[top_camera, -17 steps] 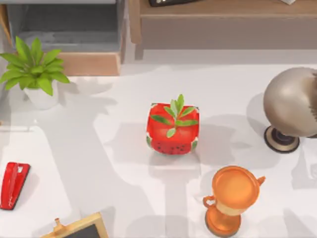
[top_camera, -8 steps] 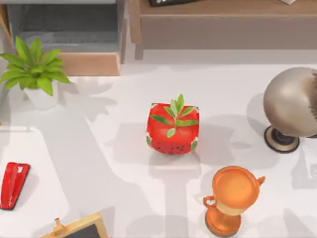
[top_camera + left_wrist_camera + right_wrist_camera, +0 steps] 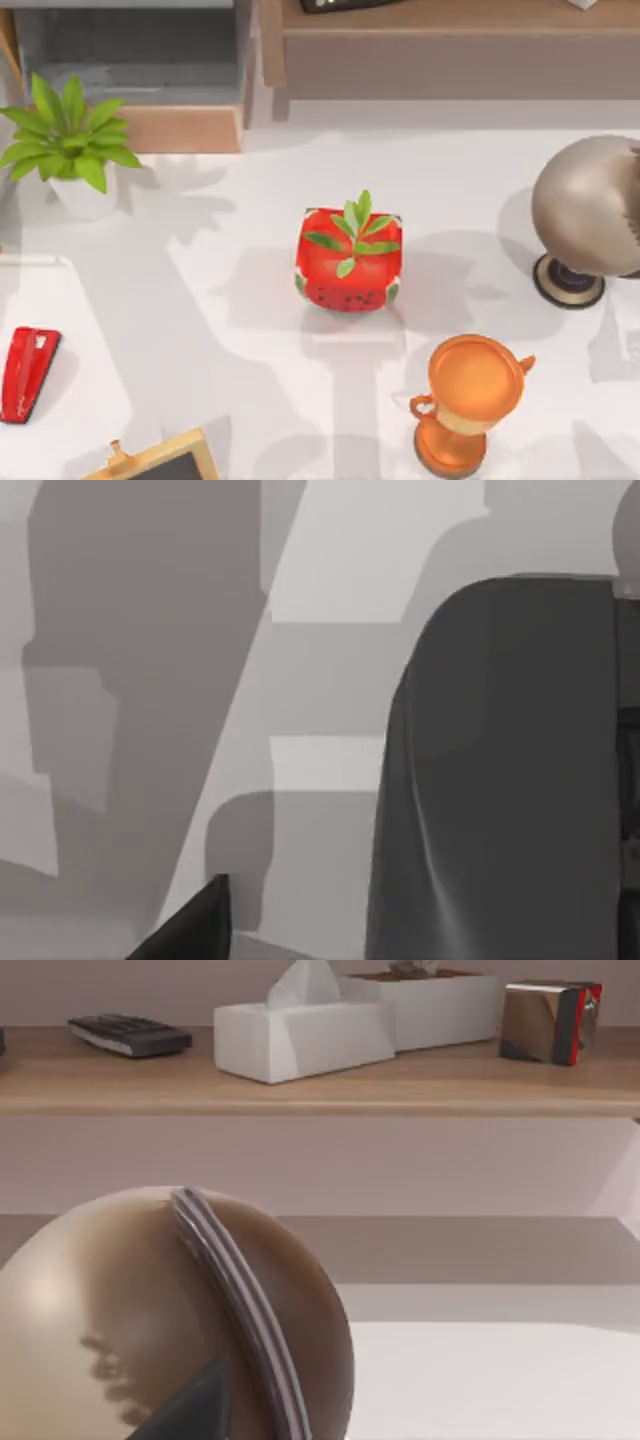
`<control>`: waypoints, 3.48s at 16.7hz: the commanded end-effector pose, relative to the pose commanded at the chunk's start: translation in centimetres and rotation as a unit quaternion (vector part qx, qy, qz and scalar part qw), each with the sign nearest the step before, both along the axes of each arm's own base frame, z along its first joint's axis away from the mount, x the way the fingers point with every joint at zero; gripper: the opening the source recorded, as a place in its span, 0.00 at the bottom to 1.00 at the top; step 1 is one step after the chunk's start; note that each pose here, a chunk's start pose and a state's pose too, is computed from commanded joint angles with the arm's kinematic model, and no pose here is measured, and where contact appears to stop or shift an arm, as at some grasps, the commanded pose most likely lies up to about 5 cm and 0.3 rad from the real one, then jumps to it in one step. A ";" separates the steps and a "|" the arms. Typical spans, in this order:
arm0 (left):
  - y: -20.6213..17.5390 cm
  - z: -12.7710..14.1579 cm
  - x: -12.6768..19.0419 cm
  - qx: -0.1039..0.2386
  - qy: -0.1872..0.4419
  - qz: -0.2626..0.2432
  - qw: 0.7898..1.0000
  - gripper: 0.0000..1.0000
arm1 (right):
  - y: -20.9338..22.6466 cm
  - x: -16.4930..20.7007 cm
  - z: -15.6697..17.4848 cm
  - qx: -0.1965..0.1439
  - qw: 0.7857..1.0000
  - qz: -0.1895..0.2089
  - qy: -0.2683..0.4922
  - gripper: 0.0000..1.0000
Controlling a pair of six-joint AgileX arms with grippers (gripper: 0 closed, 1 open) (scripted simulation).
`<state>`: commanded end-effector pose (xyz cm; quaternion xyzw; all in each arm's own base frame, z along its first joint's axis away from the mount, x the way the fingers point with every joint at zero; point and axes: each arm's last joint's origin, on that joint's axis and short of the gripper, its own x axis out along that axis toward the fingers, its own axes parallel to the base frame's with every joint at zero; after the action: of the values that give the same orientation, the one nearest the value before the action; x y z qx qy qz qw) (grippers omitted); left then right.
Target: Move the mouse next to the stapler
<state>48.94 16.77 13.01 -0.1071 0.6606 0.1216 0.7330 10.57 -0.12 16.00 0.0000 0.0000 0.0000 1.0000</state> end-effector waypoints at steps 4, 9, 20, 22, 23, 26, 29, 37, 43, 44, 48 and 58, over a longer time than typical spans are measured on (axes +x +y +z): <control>0.0 0.0 0.0 0.000 0.000 0.000 1.000 0.92 | 0.0 0.0 0.0 0.000 1.000 0.000 0.000 1.00; 0.0 0.0 0.0 0.000 0.000 0.000 1.000 0.55 | 0.0 0.0 0.0 0.000 1.000 0.000 0.000 1.00; 0.0 0.0 0.0 0.000 0.000 0.000 1.000 0.00 | 0.0 0.0 0.0 0.000 1.000 0.000 0.000 1.00; 0.0 0.0 0.0 0.000 0.000 0.000 1.000 0.00 | 0.0 0.0 0.0 0.000 1.000 0.000 0.000 1.00; 0.0 0.0 0.0 0.000 0.000 0.000 1.000 0.00 | 0.0 0.0 0.0 0.000 1.000 0.000 0.000 1.00; 0.1 0.2 0.0 0.001 -0.002 0.000 1.000 0.00 | 0.0 0.0 0.0 0.000 1.000 0.000 0.000 1.00; 0.4 2.4 -0.3 0.010 -0.026 0.012 1.000 0.00 | 0.0 0.0 0.0 0.000 1.000 0.000 0.000 1.00; -4.6 11.9 -3.4 0.027 -0.116 0.031 0.992 0.00 | 0.0 0.0 0.0 0.000 1.000 0.000 0.000 1.00; -13.2 15.2 -8.2 0.008 -0.153 -0.006 0.988 0.00 | 0.0 0.0 0.0 0.000 1.000 0.000 0.000 1.00; -14.7 15.2 -9.2 0.003 -0.154 -0.015 0.988 0.00 | 0.0 0.0 0.0 0.000 1.000 0.000 0.000 1.00; -19.8 13.6 -13.4 -0.013 -0.141 -0.057 0.988 0.00 | 0.0 0.0 0.0 0.000 1.000 0.000 0.000 1.00; -26.6 4.0 -22.5 -0.011 -0.026 -0.149 0.988 0.00 | 0.0 0.0 0.0 0.000 1.000 0.000 0.000 1.00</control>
<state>26.48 -9.81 16.98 -0.0182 0.6515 0.0011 0.7584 10.57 -0.12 16.00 0.0000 0.0000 0.0000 1.0000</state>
